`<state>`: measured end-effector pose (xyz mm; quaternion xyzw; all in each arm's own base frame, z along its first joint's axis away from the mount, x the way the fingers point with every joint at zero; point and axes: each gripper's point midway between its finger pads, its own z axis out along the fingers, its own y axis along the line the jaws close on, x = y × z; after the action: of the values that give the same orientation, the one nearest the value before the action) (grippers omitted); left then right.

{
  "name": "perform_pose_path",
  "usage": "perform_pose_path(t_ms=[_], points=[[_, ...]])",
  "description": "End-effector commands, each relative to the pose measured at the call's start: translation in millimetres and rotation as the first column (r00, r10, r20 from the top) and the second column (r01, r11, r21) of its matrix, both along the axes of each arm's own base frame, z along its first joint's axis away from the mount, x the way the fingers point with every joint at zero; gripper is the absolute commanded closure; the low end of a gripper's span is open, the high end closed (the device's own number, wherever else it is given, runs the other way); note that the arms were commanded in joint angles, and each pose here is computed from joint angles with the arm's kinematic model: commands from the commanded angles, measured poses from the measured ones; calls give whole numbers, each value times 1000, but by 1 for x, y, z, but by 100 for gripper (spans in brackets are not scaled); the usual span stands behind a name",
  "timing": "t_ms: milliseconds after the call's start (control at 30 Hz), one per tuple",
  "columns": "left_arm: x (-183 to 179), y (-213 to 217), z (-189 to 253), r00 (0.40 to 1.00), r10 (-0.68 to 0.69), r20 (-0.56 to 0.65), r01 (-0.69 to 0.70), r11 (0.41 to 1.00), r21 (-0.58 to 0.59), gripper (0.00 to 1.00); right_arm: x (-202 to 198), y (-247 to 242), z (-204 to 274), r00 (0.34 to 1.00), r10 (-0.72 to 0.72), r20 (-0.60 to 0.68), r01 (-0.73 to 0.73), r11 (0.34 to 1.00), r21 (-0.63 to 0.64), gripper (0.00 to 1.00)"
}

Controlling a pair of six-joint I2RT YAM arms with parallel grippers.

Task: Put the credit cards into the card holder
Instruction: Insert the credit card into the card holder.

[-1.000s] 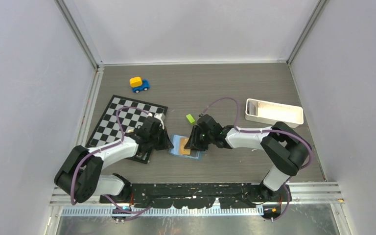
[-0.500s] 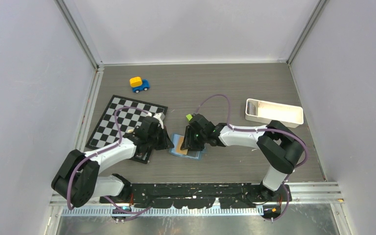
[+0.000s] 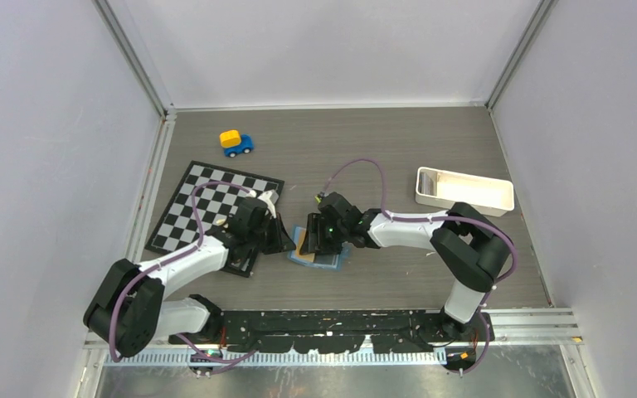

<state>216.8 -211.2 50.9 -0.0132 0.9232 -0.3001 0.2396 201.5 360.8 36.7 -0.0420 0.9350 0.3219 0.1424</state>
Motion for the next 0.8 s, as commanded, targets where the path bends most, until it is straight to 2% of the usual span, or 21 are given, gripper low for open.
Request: perform_pose_path(t_ms=[0,333,433,633,767], points=[[-6,-7,9,998,-60,23,60,998,-36,100,5,11,7,992,79,103,-83,996,38,45],[-7,-8,16,996,-76,46,78,996,-47,100,9,4,18,955,180,234,-184,983,-5,44],[-6,-6,17,997,-67,49,69,997,-39,100,9,-7,24,954,185,237,-176,983,-56,42],[-4,-2,18,998,-41,55,42,999,-25,100,5,-33,42,964,137,229,-111,986,-123,40],[-4,-1,19,998,-37,54,38,999,-25,100,6,-62,49,971,33,235,13,981,-191,39]])
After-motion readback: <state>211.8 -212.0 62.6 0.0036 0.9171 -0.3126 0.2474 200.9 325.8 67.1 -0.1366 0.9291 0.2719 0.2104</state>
